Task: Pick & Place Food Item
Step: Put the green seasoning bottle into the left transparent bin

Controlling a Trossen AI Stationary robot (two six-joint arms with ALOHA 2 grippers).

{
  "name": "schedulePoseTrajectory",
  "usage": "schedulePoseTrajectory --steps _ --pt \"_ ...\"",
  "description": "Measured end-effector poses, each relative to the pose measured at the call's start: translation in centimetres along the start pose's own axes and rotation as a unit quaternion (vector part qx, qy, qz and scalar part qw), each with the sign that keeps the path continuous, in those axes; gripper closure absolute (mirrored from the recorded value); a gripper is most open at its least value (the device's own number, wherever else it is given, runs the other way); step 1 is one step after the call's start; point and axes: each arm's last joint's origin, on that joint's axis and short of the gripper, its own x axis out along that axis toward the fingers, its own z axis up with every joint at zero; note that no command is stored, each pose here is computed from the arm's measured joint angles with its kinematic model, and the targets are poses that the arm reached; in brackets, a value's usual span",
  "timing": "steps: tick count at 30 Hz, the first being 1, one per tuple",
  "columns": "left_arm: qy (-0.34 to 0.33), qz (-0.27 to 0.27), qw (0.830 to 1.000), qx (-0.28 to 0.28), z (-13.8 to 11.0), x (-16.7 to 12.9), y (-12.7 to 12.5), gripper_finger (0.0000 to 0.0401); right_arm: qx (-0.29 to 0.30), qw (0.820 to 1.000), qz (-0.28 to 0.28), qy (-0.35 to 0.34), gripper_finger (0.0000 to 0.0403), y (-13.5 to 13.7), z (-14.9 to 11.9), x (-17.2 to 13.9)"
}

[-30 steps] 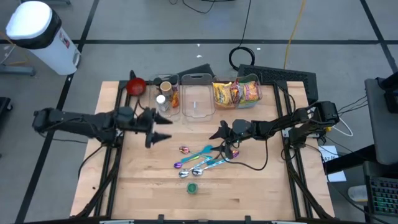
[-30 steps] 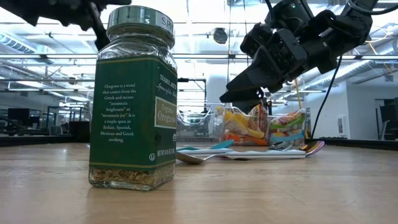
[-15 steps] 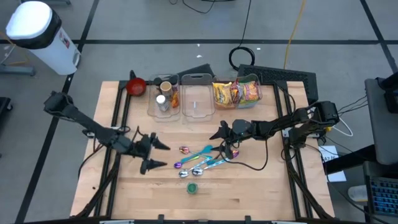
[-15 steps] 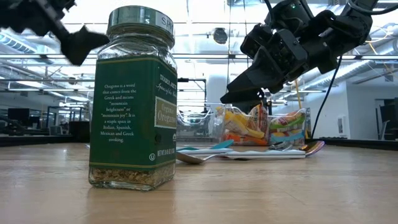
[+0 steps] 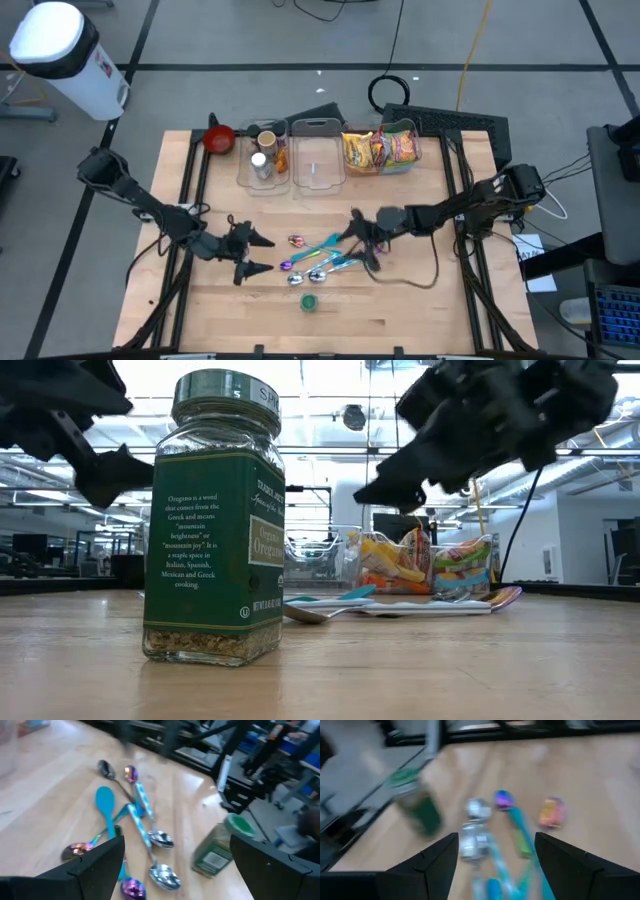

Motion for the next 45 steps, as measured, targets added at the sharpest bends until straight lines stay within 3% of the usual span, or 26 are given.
schedulePoseTrajectory --steps 4,9,16,20,27,31,37,45 --pt "-0.008 0.032 0.999 -0.003 -0.2 0.2 0.3 0.0036 -0.068 0.996 0.047 -0.009 0.0149 3.0 -0.5 0.8" --pt "0.000 0.057 0.998 -0.011 -0.9 0.7 0.6 0.0036 -0.127 0.991 0.020 -0.042 0.0149 4.6 -0.3 0.9" --pt "0.062 0.060 0.995 -0.041 -2.5 3.5 -0.3 0.0036 -0.122 0.991 0.012 -0.051 0.0149 4.4 0.1 0.7" --pt "0.116 0.016 0.993 -0.031 -3.0 6.3 -2.0 0.0036 -0.120 0.991 0.006 -0.050 0.0149 4.1 0.1 0.7" --pt "0.190 -0.073 0.978 0.035 -4.1 11.4 -5.0 0.0036 -0.097 0.994 0.004 -0.049 0.0149 3.9 0.1 0.7" --pt "0.220 -0.059 0.972 0.059 -5.0 13.1 -5.4 0.0036 -0.097 0.994 0.004 -0.047 0.0149 3.9 0.1 0.7" --pt "0.213 -0.028 0.974 0.070 -5.4 14.3 -5.0 0.0036 -0.097 0.994 0.004 -0.046 0.0149 3.9 0.0 0.7" --pt "0.243 -0.009 0.968 0.063 -3.2 13.1 -4.9 0.0036 -0.099 0.994 0.003 -0.046 0.0149 3.9 0.0 0.7"
